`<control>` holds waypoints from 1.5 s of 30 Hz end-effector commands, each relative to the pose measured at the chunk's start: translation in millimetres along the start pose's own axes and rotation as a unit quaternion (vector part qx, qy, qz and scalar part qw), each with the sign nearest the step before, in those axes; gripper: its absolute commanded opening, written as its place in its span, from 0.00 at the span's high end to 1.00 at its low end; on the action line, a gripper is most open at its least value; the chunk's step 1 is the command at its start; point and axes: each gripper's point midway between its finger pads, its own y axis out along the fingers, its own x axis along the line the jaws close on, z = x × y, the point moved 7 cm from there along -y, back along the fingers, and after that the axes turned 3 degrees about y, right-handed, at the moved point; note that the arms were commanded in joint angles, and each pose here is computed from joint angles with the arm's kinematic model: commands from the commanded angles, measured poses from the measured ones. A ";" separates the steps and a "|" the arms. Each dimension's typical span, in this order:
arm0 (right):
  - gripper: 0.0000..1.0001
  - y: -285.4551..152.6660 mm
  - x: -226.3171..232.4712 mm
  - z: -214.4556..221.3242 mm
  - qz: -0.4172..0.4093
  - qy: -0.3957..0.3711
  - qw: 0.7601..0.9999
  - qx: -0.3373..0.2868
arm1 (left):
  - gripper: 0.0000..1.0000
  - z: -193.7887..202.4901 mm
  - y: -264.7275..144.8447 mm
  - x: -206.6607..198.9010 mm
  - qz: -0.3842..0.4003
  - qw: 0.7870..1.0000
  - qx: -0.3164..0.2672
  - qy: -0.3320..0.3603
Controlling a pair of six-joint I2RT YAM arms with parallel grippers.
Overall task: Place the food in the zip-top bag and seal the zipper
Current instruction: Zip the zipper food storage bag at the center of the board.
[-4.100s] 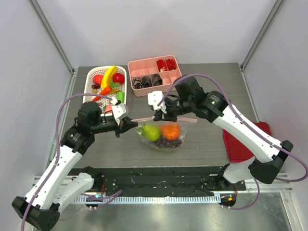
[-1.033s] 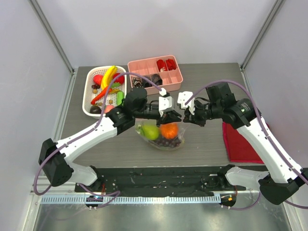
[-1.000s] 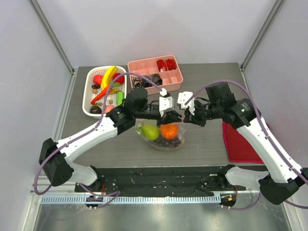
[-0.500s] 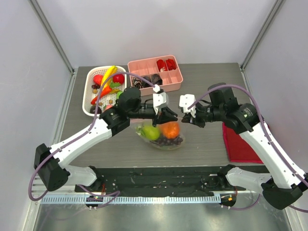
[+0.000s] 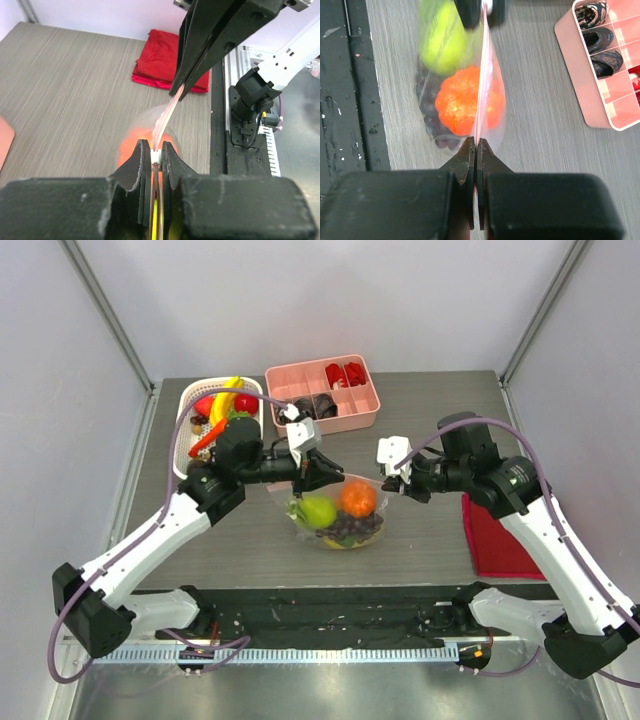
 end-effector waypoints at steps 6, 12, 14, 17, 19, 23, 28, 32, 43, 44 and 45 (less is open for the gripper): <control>0.99 -15.2 1.7 22.4 0.012 0.003 0.999 0.049 | 1.00 -22.4 -51.0 3.2 -0.066 0.997 -0.017 0.026; 0.99 -19.4 -1.1 27.8 0.014 0.005 0.998 0.060 | 1.00 -12.9 -78.2 3.1 -0.089 0.996 0.011 0.020; 0.99 -19.5 -2.6 28.4 0.012 0.002 0.998 0.061 | 1.00 -10.8 -84.8 2.7 -0.096 0.995 0.019 0.018; 0.99 -20.8 -7.0 28.6 0.014 0.000 0.998 0.062 | 1.00 -9.1 -90.8 4.2 -0.102 0.994 0.025 0.020; 0.99 -20.2 -9.1 30.0 0.012 0.001 0.998 0.062 | 1.00 -9.7 -93.4 5.5 -0.105 0.994 0.028 0.023; 0.99 -19.2 -16.8 27.1 0.015 -0.002 0.998 0.056 | 1.00 -12.2 -94.2 12.8 -0.113 0.993 0.028 0.028; 0.99 -13.9 -44.8 14.4 0.047 -0.003 0.998 0.036 | 1.00 -23.8 -86.5 34.0 -0.127 0.991 0.013 0.050; 0.99 -10.6 -79.8 -8.7 0.073 -0.023 0.997 0.015 | 1.00 -38.5 -77.3 63.3 -0.140 0.988 -0.002 0.072; 0.99 -30.8 -112.8 -32.7 0.110 -0.101 0.989 -0.004 | 1.00 -51.8 -80.6 92.8 -0.126 0.983 0.007 0.132; 0.99 -26.7 -105.7 -25.1 0.095 -0.099 0.991 0.000 | 1.00 -46.5 -82.3 88.0 -0.120 0.984 0.014 0.130; 0.99 -26.5 -99.2 -22.0 0.085 -0.102 0.991 -0.003 | 1.00 -34.7 -82.1 84.5 -0.112 0.985 0.023 0.128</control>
